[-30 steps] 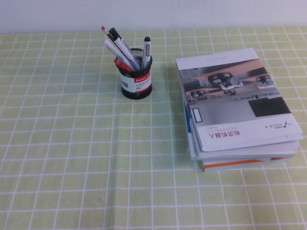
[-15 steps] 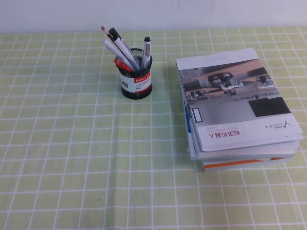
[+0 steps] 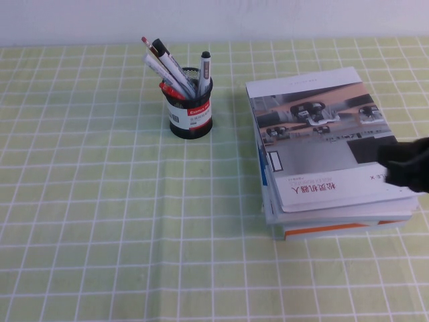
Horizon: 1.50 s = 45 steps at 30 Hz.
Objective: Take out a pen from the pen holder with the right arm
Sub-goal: 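Take a marker out of the pen holder and lay it on the table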
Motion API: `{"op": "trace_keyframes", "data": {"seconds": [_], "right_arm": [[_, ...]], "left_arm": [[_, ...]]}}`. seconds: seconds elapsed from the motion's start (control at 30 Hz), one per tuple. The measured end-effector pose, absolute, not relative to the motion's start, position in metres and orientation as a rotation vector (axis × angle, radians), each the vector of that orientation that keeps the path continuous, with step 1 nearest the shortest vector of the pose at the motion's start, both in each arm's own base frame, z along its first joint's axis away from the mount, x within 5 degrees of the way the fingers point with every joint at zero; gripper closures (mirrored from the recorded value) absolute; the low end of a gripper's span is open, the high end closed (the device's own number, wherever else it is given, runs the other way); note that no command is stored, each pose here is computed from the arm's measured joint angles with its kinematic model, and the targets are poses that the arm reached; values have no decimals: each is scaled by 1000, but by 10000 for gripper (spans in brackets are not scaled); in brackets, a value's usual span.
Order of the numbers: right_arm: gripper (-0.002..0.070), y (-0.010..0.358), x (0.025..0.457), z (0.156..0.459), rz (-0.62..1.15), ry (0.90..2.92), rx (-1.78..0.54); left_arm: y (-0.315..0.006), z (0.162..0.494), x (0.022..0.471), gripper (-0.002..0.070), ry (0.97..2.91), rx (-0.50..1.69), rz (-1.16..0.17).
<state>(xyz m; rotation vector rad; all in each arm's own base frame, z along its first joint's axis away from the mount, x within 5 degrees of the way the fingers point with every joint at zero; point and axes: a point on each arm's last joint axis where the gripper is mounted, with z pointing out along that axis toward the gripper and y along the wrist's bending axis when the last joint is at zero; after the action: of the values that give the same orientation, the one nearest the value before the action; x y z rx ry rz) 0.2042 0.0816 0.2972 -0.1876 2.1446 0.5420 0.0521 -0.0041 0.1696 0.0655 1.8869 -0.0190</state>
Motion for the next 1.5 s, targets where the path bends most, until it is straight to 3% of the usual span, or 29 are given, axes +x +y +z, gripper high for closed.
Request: {"op": "trace_keyframes", "data": {"seconds": [0.27,0.53,0.77,0.97,1.07,1.5], "right_arm": [[690,167,238,291,505,2043,-480],[654,203,266,277,533,1775,-483],[547,223,287,264,558,1564,-507],[370,247,316,246,567,1542,-506],[314,258,331,239,567,1539,-507],[289,294,384,223,568,1596,-450]], "left_arm": [[-4,170,52,680,1887,65,-19],[-4,170,52,680,1887,65,-19],[-4,170,52,680,1887,65,-19],[-4,170,52,680,1887,65,-19],[-4,170,52,680,1887,65,-19],[-4,170,52,680,1887,65,-19]]}}
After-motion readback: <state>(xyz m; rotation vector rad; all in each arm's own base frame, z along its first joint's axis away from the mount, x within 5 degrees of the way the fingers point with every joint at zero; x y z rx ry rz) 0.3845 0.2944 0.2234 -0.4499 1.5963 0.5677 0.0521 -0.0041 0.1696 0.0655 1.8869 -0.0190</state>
